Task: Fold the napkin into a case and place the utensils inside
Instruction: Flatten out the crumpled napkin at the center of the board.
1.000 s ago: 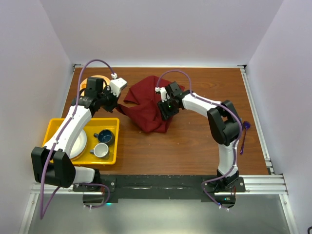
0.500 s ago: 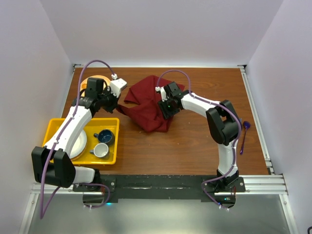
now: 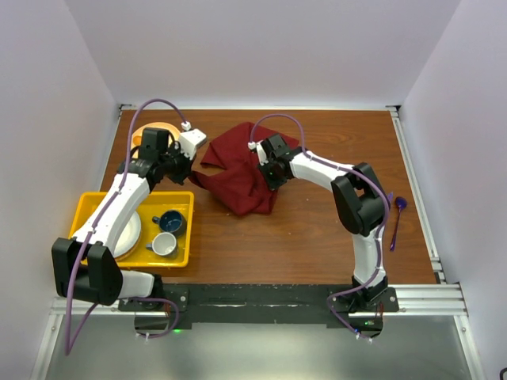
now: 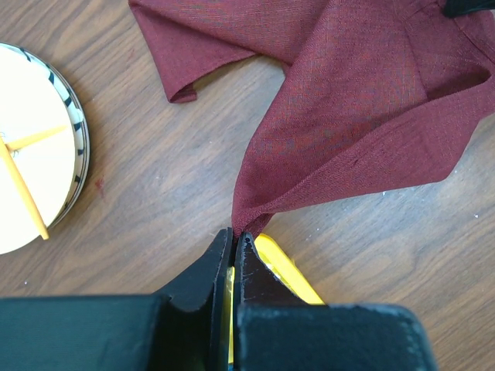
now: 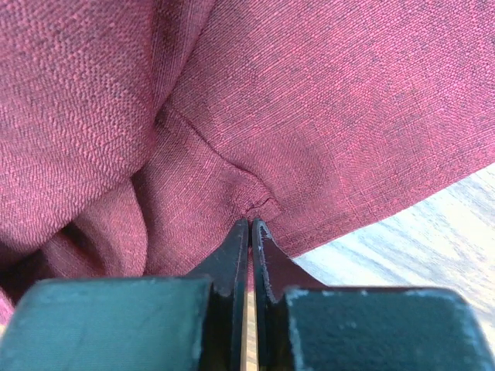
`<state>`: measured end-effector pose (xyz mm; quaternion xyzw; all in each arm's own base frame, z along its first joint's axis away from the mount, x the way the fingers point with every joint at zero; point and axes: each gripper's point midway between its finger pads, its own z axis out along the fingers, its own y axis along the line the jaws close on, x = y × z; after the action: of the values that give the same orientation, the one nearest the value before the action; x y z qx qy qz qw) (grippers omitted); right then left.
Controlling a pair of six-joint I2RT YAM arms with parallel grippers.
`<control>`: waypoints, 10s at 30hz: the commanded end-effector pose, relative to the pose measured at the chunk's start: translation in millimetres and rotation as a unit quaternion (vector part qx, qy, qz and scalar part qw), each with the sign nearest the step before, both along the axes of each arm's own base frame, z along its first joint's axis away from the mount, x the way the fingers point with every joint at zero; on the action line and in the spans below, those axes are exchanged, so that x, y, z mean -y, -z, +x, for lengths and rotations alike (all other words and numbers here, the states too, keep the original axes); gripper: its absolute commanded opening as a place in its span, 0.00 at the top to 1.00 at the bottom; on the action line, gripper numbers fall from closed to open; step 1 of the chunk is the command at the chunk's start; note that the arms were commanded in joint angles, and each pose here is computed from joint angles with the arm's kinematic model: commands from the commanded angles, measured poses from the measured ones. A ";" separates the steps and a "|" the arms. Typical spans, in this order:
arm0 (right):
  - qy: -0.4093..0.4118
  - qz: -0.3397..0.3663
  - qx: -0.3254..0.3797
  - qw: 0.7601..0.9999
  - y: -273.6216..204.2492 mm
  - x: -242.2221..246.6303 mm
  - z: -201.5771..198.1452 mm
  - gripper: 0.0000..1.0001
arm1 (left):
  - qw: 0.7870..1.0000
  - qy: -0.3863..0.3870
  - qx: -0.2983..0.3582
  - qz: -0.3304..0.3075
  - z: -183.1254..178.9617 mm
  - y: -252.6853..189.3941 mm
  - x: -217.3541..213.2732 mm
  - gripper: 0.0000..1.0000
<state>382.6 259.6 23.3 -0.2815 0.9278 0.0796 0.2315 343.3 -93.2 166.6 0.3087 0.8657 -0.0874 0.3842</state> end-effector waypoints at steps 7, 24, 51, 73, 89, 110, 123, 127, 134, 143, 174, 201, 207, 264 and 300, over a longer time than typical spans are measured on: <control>-0.039 0.052 0.098 0.993 -112.7 -9.8 8.8 1.00 | 0.999 -0.005 0.034 -0.007 8.9 -21.0 0.4 1.00; -0.101 -0.005 0.074 0.992 -107.8 37.5 -24.0 1.00 | 1.000 0.002 0.019 -0.017 11.9 -23.2 5.4 1.00; -0.132 0.044 -0.053 0.989 -58.5 46.0 -76.2 0.33 | 0.999 0.039 -0.016 -0.029 -12.3 2.4 14.0 1.00; -0.135 0.104 -0.093 0.981 -72.2 27.5 -73.7 0.64 | 0.999 0.037 -0.016 -0.030 -11.5 2.9 13.7 1.00; -0.074 0.069 -0.120 0.988 -61.9 60.3 -96.2 0.55 | 0.999 0.037 -0.015 -0.033 -11.9 1.2 14.9 1.00; -0.070 0.109 -0.158 0.979 -44.4 36.6 -87.0 0.59 | 0.999 0.032 -0.015 -0.033 -9.8 1.5 13.9 1.00; -0.049 0.111 -0.127 0.984 -43.7 28.5 -59.3 0.53 | 0.999 0.034 -0.018 -0.031 -7.8 3.7 14.4 1.00; -0.048 0.107 -0.137 0.984 -38.1 27.2 -58.2 0.53 | 0.999 0.033 -0.019 -0.031 -7.8 4.8 13.8 1.00; -0.051 0.105 -0.120 0.986 -49.9 30.4 -57.2 0.79 | 0.999 0.032 -0.019 -0.031 -7.9 2.7 13.9 1.00; -0.045 0.124 0.045 0.990 -168.5 83.8 -22.8 1.00 | 0.999 0.033 0.028 -0.026 8.8 -33.7 12.6 1.00; 0.136 0.138 0.670 0.716 -615.4 243.8 -202.0 1.00 | 0.854 0.108 0.494 -0.126 -106.2 -428.6 21.5 1.00; 0.122 -0.034 0.347 0.929 -192.1 171.9 187.0 0.66 | 0.992 -0.008 0.104 -0.069 224.6 -2.4 50.0 1.00; 0.132 -0.048 0.312 0.940 -222.4 192.1 224.6 0.19 | 0.993 -0.032 0.093 -0.064 265.5 -10.3 36.3 0.45; -0.054 -0.035 -0.075 0.995 -63.7 165.7 11.1 0.25 | 0.975 0.157 -0.159 0.011 -19.3 106.3 91.7 0.45; 0.026 0.099 0.081 0.991 -177.2 150.4 94.5 0.06 | 0.983 0.117 0.052 -0.130 95.1 -63.4 103.8 0.00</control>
<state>438.6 95.0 110.4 -0.2782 0.9325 0.0934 0.2106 386.7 -187.3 129.1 0.3908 0.8383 -0.2047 0.3202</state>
